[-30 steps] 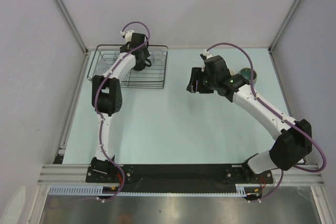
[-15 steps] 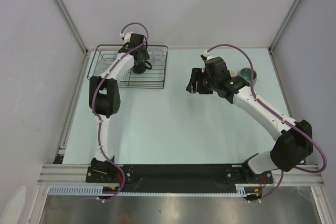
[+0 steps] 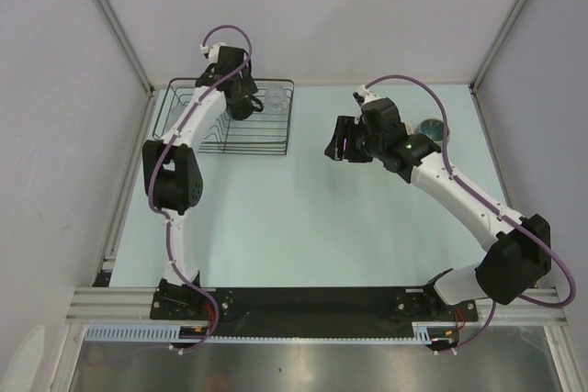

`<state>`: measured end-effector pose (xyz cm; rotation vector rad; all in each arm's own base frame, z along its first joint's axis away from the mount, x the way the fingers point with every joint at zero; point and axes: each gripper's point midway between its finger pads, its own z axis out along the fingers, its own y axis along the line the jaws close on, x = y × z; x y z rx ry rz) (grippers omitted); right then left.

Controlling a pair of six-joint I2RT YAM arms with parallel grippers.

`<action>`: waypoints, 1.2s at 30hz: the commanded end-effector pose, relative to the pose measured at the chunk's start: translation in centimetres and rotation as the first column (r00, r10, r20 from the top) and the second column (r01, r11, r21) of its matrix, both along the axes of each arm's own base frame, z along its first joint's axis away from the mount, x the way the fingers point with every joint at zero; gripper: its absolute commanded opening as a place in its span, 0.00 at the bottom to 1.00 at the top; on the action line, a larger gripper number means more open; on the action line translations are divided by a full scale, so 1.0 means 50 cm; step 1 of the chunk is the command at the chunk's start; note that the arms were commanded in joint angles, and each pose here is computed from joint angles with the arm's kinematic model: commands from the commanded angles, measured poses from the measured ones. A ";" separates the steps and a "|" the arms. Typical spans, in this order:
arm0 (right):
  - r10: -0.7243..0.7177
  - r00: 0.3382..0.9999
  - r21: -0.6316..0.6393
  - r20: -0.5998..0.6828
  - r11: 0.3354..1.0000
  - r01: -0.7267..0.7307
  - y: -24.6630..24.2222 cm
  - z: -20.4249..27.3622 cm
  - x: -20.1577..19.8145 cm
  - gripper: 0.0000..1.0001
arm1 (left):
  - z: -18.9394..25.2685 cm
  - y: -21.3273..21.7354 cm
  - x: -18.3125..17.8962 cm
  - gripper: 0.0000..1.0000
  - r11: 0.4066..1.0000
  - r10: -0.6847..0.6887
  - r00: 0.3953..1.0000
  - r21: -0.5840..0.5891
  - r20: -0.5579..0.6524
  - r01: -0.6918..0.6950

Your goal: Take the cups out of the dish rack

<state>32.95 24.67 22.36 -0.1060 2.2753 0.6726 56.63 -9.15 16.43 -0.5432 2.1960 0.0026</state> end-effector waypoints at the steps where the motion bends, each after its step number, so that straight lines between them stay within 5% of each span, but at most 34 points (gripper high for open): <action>1: 0.007 0.997 0.073 0.077 0.997 -0.013 0.013 0.066 -0.001 0.60 | 0.200 0.001 0.008 0.00 0.998 0.002 0.977 -0.059 0.213 0.011; 8: 0.004 0.996 0.088 0.087 0.996 -0.012 0.014 0.076 0.000 0.60 | 0.203 -0.034 -0.026 0.00 0.985 -0.052 0.978 -0.152 0.203 0.084; 18: 0.003 0.992 0.108 0.128 0.994 -0.016 0.021 0.105 0.014 0.60 | 0.236 -0.097 -0.123 0.00 0.875 -0.166 0.943 -0.399 0.287 0.275; 27: 0.025 0.990 0.169 0.142 0.984 -0.049 0.044 0.121 0.015 0.60 | 0.275 -0.100 -0.200 0.01 0.619 -0.125 0.866 -0.644 0.485 0.450; 36: 0.055 0.984 0.322 0.167 0.941 -0.107 0.073 0.162 0.016 0.63 | 0.312 -0.154 -0.281 0.00 0.362 -0.156 0.766 -0.686 0.623 0.631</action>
